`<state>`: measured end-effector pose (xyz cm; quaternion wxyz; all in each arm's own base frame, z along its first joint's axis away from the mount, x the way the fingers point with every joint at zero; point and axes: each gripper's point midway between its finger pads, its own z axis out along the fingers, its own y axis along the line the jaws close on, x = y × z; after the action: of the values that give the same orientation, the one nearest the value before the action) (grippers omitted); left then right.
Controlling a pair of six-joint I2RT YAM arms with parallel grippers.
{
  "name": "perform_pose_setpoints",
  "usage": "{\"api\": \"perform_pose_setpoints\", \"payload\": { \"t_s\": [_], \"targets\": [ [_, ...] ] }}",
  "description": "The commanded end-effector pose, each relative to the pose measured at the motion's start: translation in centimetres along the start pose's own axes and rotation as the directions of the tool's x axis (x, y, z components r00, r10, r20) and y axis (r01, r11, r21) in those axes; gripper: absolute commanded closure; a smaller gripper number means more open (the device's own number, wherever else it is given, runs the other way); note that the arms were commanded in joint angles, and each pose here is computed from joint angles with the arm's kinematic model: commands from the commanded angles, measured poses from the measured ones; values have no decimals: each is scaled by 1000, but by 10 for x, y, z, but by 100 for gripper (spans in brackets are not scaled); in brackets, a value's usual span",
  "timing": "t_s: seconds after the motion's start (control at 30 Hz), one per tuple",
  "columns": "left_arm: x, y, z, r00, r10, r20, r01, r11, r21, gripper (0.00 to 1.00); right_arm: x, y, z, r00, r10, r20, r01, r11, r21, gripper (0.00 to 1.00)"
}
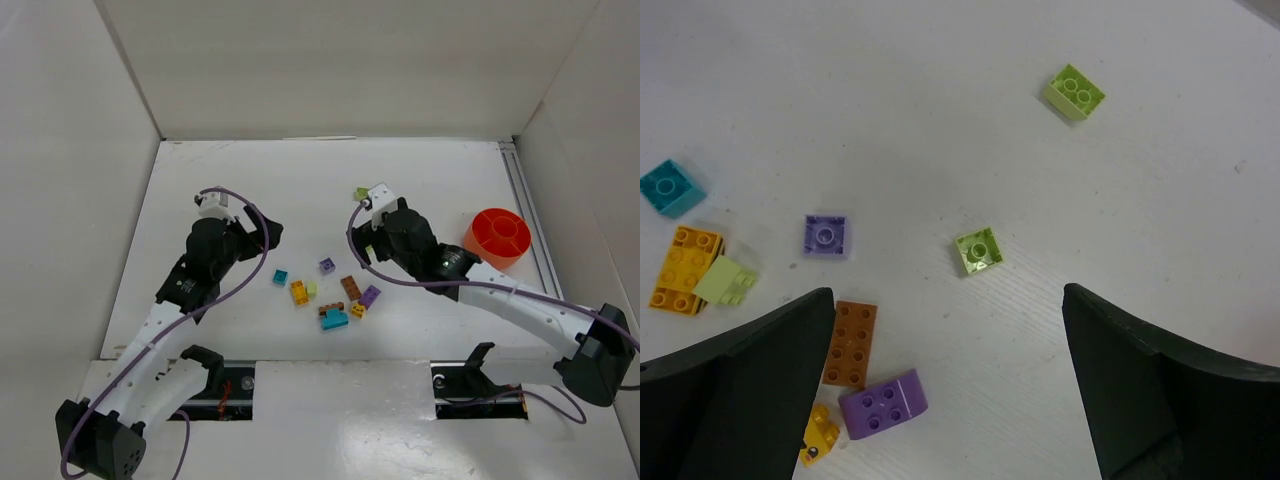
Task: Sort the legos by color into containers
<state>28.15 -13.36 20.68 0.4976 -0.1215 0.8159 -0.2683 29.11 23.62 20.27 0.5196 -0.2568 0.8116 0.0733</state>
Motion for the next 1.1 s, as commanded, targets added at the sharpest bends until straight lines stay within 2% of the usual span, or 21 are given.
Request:
{"api": "perform_pose_setpoints", "payload": {
  "t_s": [0.0,0.1,0.17,0.23,0.27,0.33,0.5,0.6,0.7,0.8,0.97,1.07],
  "targets": [
    [-23,-12,-8,998,1,66,-2,1000,19,0,-29,8,-9,991,47,128,-41,998,-52,0],
    [-23,-14,-9,998,0,70,-2,999,33,0,-32,12,-12,989,51,136,-40,996,-80,0],
    [-19,-13,-6,998,-9,58,7,999,36,0,-32,13,-12,990,-22,142,36,995,-91,0],
    [-20,-14,-4,997,5,72,-9,999,46,0,-26,5,-10,992,-3,128,8,999,-43,0],
    [-15,-10,-1,998,6,61,-9,999,37,0,-26,1,-10,990,63,126,-62,998,-12,0],
    [-16,0,2,997,8,76,-6,1000,-15,0,-27,-9,-15,986,85,141,-90,995,33,0],
    [-15,-2,9,998,17,69,-16,1000,-4,0,-39,0,-17,986,22,168,-17,999,-33,2],
    [-12,-3,11,998,17,59,-17,1000,7,0,-33,7,-8,990,-13,141,20,999,-50,2],
    [-1,5,16,999,19,26,-19,1000,-18,0,-28,1,5,994,-22,107,23,1000,-7,5],
    [11,11,18,1000,11,-16,-12,999,-34,0,-15,9,15,998,-25,62,28,998,-48,5],
    [34,21,25,998,-1,-66,-1,1000,-31,0,23,7,36,991,117,-61,-117,993,-7,7],
    [38,22,26,996,7,-84,-10,1000,-30,0,44,1,57,982,136,-132,-139,990,-7,8]
  ]
}}
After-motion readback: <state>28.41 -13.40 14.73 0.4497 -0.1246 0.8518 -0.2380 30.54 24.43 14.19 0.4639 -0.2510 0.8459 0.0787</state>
